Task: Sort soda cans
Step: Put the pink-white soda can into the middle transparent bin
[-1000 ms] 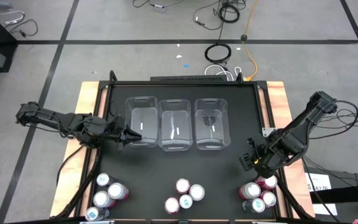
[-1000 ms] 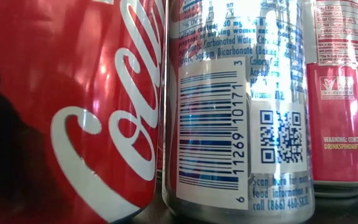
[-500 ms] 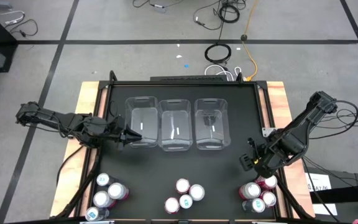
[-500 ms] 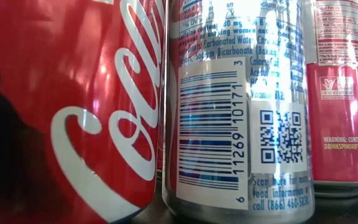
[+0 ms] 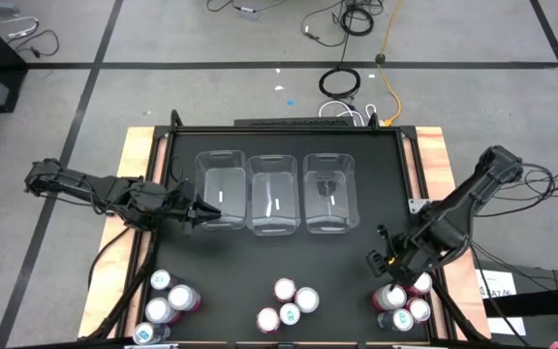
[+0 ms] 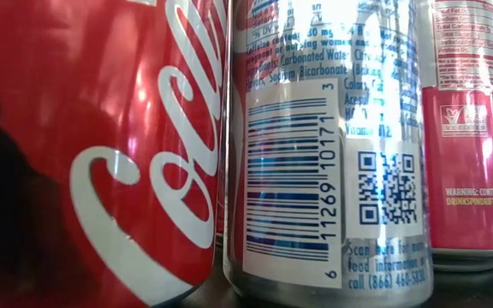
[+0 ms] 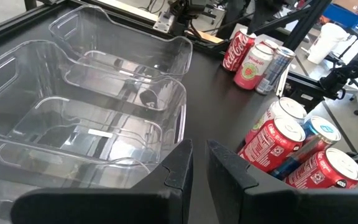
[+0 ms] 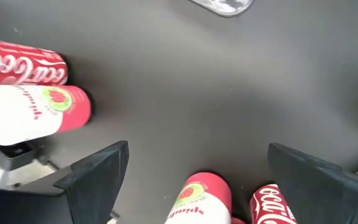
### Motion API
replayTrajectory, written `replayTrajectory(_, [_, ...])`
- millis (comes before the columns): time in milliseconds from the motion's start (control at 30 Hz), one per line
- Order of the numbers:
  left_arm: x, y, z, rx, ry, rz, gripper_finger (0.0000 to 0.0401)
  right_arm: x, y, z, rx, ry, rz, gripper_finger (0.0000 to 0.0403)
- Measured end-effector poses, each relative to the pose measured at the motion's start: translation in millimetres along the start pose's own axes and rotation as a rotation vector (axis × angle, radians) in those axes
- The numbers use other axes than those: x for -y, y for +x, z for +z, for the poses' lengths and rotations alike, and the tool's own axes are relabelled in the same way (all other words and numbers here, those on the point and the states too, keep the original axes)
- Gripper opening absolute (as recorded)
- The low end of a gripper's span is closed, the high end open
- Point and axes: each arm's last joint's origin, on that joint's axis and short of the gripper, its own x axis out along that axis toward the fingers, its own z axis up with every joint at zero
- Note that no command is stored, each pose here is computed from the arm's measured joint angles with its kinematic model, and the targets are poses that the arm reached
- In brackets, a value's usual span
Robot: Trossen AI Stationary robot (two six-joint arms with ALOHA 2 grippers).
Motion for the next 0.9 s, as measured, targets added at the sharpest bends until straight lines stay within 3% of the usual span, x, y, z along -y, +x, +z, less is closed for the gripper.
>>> replayTrajectory(500, [-0.2, 0.0, 0.1, 0.004, 0.0, 0.008, 0.0054, -51.3, 16.2, -22.2, -0.106, -0.057, -0.119, 0.0377])
replayTrajectory(900, [-0.4, 0.0, 0.0, 0.004, 0.0, 0.011, 0.0054, -48.3, 12.5, -38.6, -0.166, -0.09, -0.147, 0.0377])
